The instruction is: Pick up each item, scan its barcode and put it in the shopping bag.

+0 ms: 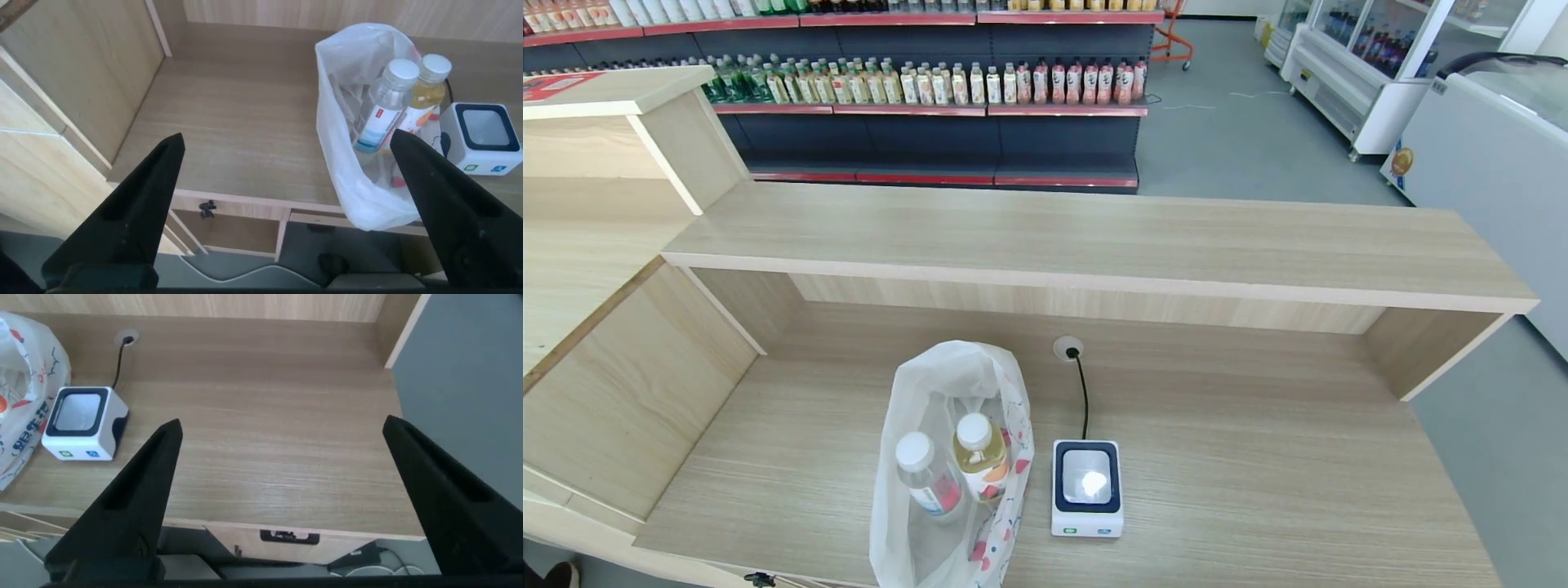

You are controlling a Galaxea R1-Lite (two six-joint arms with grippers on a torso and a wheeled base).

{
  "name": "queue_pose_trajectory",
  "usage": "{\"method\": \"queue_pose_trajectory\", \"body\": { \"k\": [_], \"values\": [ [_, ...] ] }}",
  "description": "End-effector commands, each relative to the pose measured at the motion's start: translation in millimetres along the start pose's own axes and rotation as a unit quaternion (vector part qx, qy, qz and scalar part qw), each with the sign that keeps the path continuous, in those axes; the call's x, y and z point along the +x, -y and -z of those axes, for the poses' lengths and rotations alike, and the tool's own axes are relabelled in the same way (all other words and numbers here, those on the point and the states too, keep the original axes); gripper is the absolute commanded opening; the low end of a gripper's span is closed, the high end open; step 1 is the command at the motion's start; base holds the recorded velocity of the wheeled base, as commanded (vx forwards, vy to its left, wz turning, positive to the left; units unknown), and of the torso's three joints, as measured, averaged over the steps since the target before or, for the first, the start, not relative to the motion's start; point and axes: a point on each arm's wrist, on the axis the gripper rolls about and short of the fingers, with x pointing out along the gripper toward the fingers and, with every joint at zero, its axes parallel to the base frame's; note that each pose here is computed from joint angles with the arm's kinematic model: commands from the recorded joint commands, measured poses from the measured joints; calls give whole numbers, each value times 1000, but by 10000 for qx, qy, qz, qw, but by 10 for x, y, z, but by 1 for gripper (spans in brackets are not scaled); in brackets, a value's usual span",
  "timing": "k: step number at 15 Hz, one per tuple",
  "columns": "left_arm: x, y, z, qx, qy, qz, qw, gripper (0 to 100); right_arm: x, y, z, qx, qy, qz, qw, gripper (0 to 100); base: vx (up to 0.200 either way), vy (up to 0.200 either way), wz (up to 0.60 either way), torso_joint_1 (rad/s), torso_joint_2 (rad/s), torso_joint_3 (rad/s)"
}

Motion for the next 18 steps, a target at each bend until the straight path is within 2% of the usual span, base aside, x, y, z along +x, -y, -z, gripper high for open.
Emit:
{"method": "queue_pose_trajectory", "body": {
  "k": [1, 18],
  "values": [
    [0, 0, 1, -1, 0, 2, 10000, 100, 2, 0, 0, -5, -9, -1, 10000, 0, 0, 0, 0, 0, 0, 0],
    [0, 0, 1, -1, 0, 2, 10000, 100, 2, 0, 0, -5, -9, -1, 10000, 0, 0, 0, 0, 0, 0, 0]
  ]
}}
